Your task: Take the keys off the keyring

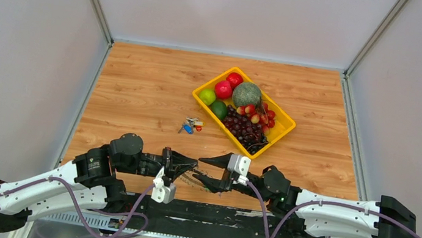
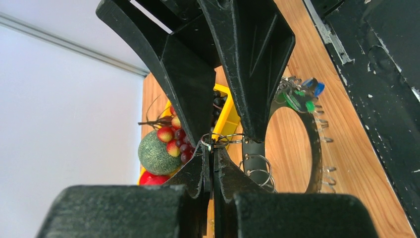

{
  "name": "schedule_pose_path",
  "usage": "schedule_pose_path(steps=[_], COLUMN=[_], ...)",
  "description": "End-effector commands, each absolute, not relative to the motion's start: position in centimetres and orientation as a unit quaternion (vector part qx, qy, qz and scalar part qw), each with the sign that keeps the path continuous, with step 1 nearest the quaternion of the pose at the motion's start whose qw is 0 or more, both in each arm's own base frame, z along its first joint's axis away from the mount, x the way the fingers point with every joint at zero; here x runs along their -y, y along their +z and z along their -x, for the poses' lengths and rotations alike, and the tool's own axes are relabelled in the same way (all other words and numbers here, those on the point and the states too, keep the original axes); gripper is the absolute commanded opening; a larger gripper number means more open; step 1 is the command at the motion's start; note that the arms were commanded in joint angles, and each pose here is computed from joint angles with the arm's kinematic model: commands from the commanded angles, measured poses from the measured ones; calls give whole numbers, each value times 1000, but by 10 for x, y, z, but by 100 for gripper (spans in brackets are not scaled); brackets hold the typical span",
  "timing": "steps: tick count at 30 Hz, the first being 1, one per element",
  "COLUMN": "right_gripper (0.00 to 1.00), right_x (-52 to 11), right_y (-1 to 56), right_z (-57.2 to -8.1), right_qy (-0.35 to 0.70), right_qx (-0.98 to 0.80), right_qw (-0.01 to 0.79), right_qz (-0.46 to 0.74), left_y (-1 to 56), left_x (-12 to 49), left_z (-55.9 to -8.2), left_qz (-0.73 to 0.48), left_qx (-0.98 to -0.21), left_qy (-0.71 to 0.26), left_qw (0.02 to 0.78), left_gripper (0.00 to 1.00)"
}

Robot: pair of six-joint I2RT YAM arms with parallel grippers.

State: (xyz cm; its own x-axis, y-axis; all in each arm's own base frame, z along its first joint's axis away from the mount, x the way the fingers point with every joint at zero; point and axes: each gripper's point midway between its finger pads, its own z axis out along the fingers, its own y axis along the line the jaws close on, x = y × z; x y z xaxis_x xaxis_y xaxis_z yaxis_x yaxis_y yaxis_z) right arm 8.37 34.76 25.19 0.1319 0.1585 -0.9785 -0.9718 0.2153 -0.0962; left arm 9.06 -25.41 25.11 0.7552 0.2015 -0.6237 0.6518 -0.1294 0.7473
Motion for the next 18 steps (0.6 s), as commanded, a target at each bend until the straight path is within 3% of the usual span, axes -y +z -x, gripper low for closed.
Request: schedule_pose_path(steps=[1, 18], right_gripper=[54, 49], right_x=[-349, -359], right_y=[277, 279], right_z=[-87, -84], right_qy=[476, 494], right_qx=[-460, -460], right_qw=[638, 625], right_qz=[395, 392], left_y=[274, 279], left_x=[259, 257], left_z=[-86, -83], left_qz=[-712, -706], left_qx=[-258, -250], left_qy=[-198, -199], left_qw=[622, 632], left_gripper=[0, 0])
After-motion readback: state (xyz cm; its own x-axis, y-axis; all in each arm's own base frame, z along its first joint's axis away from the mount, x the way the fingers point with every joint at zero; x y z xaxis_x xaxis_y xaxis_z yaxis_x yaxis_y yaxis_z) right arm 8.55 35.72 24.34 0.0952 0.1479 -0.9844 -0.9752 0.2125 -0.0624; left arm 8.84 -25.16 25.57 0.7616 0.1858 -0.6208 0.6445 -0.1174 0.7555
